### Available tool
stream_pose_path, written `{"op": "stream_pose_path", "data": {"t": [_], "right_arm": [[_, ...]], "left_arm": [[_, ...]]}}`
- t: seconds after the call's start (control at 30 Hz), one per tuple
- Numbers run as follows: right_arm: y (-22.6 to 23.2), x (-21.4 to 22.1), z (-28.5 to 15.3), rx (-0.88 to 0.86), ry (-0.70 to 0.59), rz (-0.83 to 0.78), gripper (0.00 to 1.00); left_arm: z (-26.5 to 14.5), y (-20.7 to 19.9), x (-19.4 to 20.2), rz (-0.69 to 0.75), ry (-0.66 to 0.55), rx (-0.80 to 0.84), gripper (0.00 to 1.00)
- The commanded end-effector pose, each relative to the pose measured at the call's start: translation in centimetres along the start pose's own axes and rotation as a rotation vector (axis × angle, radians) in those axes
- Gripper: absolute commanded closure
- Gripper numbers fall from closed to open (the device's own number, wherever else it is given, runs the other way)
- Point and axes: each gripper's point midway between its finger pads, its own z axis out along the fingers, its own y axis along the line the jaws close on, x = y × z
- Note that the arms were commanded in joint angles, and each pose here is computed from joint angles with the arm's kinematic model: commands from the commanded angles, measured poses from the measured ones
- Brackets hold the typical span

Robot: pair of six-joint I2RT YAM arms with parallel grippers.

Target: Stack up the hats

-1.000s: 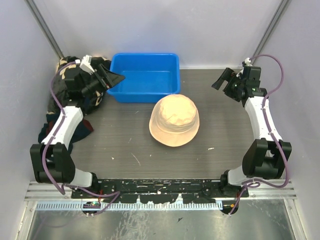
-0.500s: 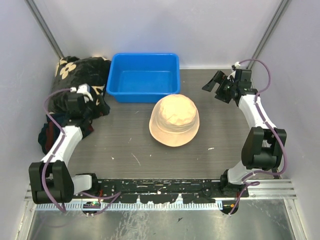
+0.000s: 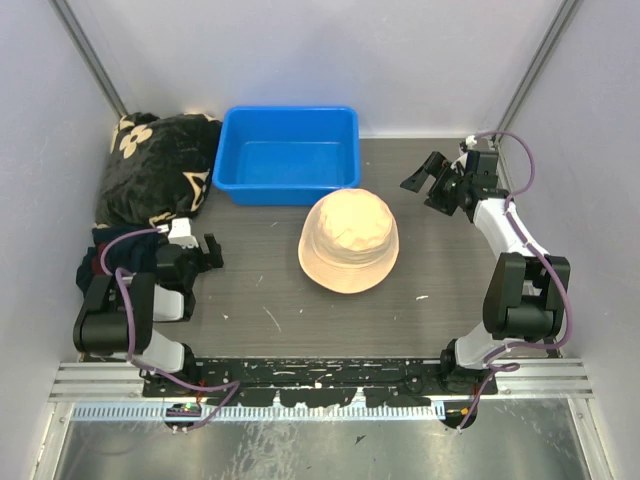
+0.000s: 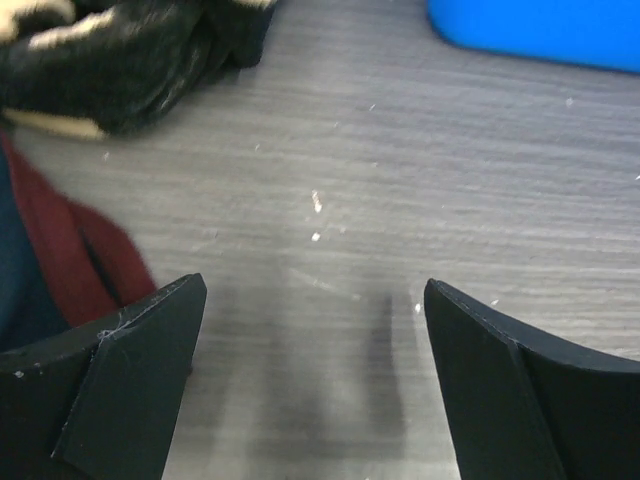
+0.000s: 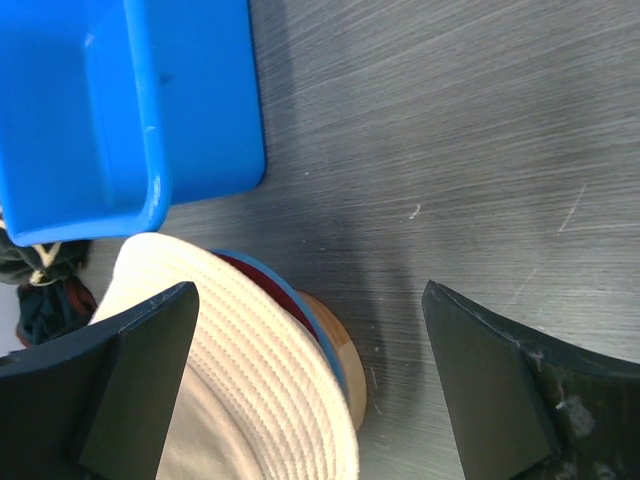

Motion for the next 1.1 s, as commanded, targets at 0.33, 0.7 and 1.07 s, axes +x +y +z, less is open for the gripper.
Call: {"op": "stream_pose_path", "data": {"t": [0.33,0.7,1.07], "right_arm": [[-9.9,-0.9,-0.3,0.408,-0.285,-0.431,0.00],[-10.2,3.1,-1.4,0.314,-0.578,-0.617,0.00],[-11.1,4.4,-1.5,0.321,-0.642,-0.622,0.00]], "left_arm": [[2.5,-2.0,-5.4,0.073,-0.173,0.114,0.02],[3.5,-1.5,-5.4,0.044,-0.124,0.073,0.02],[3.5,-1.4,-5.3,0.040,-0.122,0.070,0.02]]}}
